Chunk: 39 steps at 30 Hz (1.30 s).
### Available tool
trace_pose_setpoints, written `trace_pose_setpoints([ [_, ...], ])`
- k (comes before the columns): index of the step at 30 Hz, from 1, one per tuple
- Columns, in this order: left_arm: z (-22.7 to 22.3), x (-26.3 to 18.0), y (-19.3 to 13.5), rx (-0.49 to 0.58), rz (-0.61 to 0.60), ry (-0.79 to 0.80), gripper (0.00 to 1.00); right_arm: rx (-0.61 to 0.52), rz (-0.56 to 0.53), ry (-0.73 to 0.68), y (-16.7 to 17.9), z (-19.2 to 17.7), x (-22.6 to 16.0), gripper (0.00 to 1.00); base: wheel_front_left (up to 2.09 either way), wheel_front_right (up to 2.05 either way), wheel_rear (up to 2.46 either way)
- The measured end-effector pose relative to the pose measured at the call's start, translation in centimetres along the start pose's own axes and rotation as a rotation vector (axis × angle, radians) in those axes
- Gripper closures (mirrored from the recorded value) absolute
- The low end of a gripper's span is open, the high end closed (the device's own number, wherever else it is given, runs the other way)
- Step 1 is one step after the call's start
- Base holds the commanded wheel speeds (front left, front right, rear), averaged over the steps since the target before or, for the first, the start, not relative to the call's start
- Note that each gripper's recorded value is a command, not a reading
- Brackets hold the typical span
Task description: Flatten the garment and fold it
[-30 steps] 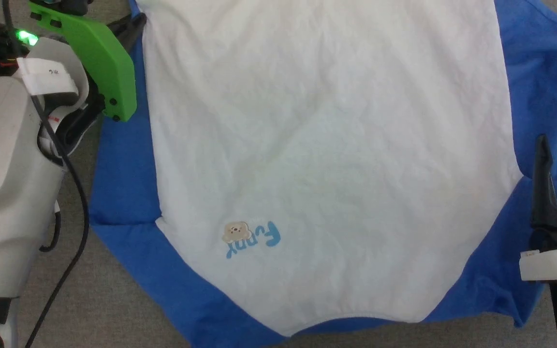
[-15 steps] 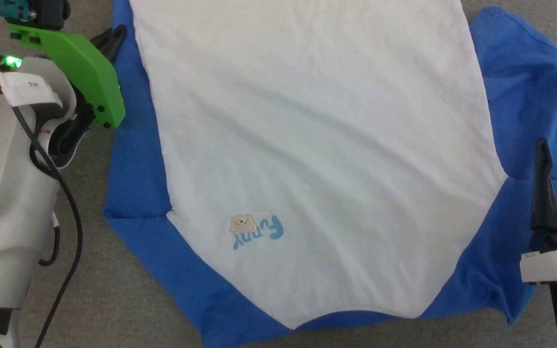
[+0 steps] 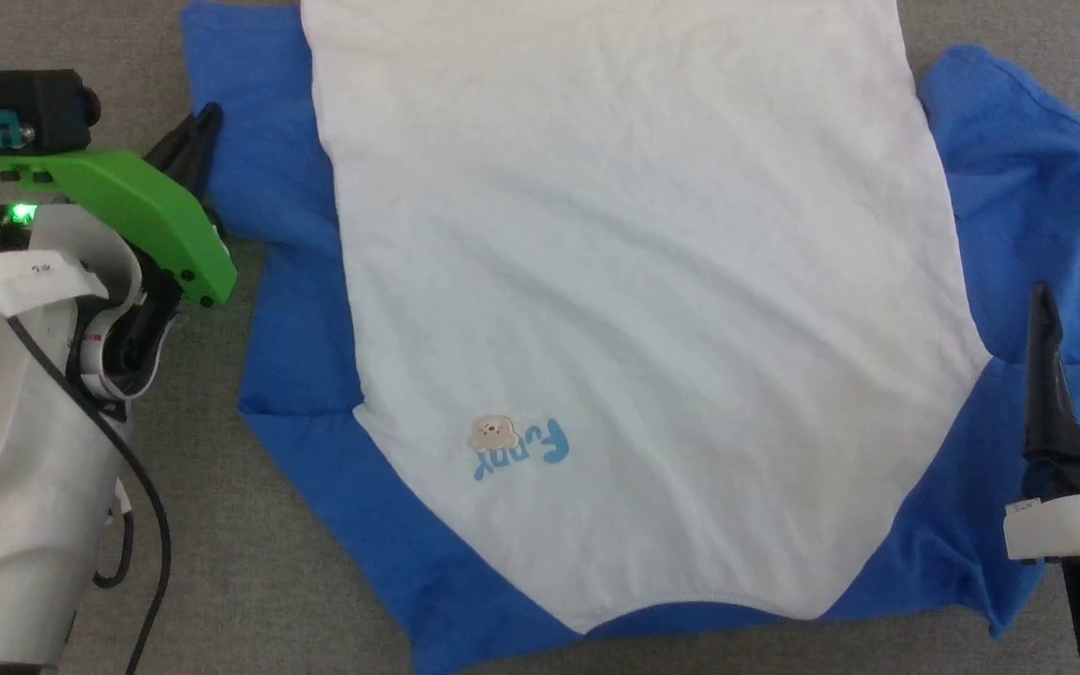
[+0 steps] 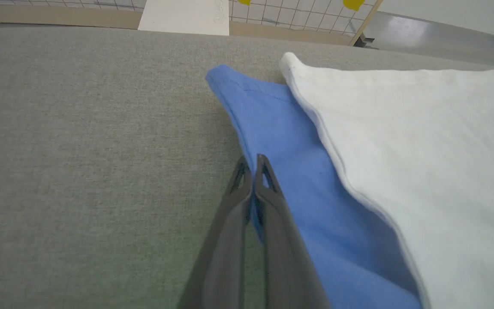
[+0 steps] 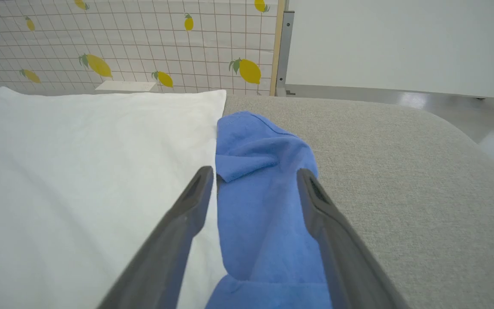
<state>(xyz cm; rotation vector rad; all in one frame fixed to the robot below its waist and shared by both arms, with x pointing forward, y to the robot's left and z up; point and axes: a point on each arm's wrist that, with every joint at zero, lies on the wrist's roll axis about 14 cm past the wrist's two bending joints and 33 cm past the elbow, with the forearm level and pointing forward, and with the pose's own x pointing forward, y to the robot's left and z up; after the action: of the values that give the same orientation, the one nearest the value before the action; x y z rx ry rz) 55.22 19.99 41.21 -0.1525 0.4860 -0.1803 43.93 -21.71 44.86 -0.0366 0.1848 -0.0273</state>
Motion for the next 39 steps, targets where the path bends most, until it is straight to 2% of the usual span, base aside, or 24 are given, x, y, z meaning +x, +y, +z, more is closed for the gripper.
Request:
trace_pose_setpoints([
  [7,1.7,-3.3,0.8,-0.072,0.016,-0.166,1.0,0.0,-0.01,-0.011,-0.4,0.7,-1.0,0.0,0.0,0.0,0.0],
  [11,2.5,-6.5,2.0,-0.095,0.065,-0.249,1.0,0.008,-0.015,-0.025,-0.6,1.4,-1.8,0.0,0.0,0.0,0.0],
  [23,5.0,-19.0,5.4,-0.184,0.255,-0.53,1.0,0.056,-0.023,-0.08,-1.1,3.5,-5.0,0.0,0.0,0.0,0.0],
  [30,4.4,-25.6,7.6,-0.214,0.423,-0.617,1.0,0.068,-0.032,-0.122,-1.6,4.9,-6.8,0.0,0.0,0.0,0.0],
  [36,3.2,-28.6,7.1,-0.245,0.463,-0.63,1.0,0.087,-0.028,-0.151,-1.7,5.7,-8.2,0.0,0.0,0.0,0.0],
  [39,3.7,-29.4,6.0,-0.229,0.439,-0.655,1.0,0.092,-0.023,-0.165,-1.6,6.0,-8.7,0.0,0.0,0.0,0.0],
])
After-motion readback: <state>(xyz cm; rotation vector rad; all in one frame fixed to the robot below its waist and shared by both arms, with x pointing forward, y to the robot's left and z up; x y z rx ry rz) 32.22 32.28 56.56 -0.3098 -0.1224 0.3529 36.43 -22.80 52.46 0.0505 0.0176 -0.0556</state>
